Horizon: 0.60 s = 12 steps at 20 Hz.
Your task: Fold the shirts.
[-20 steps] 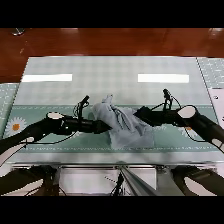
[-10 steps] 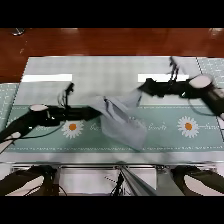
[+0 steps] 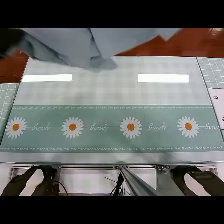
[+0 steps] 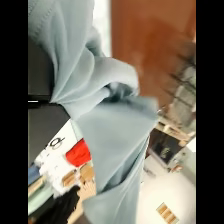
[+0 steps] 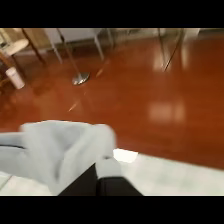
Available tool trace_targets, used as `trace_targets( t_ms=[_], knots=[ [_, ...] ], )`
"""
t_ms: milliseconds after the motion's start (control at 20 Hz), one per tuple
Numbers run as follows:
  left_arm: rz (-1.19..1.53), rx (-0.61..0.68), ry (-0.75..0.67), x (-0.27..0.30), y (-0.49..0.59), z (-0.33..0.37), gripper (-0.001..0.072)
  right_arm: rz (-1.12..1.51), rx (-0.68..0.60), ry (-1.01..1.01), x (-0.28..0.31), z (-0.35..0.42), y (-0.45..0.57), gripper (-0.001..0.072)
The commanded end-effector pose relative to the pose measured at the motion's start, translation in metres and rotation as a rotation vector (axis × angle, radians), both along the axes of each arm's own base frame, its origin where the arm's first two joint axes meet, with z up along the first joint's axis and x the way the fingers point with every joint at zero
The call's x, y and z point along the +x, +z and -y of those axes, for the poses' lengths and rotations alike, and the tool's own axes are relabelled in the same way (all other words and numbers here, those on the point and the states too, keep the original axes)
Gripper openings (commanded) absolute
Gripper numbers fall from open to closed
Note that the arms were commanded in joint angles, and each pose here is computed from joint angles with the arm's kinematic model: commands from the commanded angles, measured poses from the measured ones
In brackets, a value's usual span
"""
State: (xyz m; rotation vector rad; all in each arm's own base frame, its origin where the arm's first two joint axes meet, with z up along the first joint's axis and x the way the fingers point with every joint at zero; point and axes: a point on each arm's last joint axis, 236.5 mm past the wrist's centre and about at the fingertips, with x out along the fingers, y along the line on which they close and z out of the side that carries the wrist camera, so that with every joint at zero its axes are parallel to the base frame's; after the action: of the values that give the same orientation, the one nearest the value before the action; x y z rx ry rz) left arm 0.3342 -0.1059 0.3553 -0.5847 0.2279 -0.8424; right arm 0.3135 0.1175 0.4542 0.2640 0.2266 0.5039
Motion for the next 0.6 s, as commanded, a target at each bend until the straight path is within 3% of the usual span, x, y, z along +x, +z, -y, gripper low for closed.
trace_targets(
  t_ms=[0,350,550],
  knots=[
    [0.135,0.162,0.078,-0.044,0.065,0.0,0.0018,0.142,-0.107,-0.127,-0.101,0.028,0.04,0.0026],
    [0.032,0.684,0.417,-0.069,0.032,-0.044,0.0019,-0.016,-0.174,-0.398,-0.21,0.092,-0.011,0.0026],
    [0.035,0.834,0.711,-0.115,0.044,-0.105,0.0019,-0.207,-0.198,-0.465,-0.231,0.11,-0.055,0.0026]
  ],
)
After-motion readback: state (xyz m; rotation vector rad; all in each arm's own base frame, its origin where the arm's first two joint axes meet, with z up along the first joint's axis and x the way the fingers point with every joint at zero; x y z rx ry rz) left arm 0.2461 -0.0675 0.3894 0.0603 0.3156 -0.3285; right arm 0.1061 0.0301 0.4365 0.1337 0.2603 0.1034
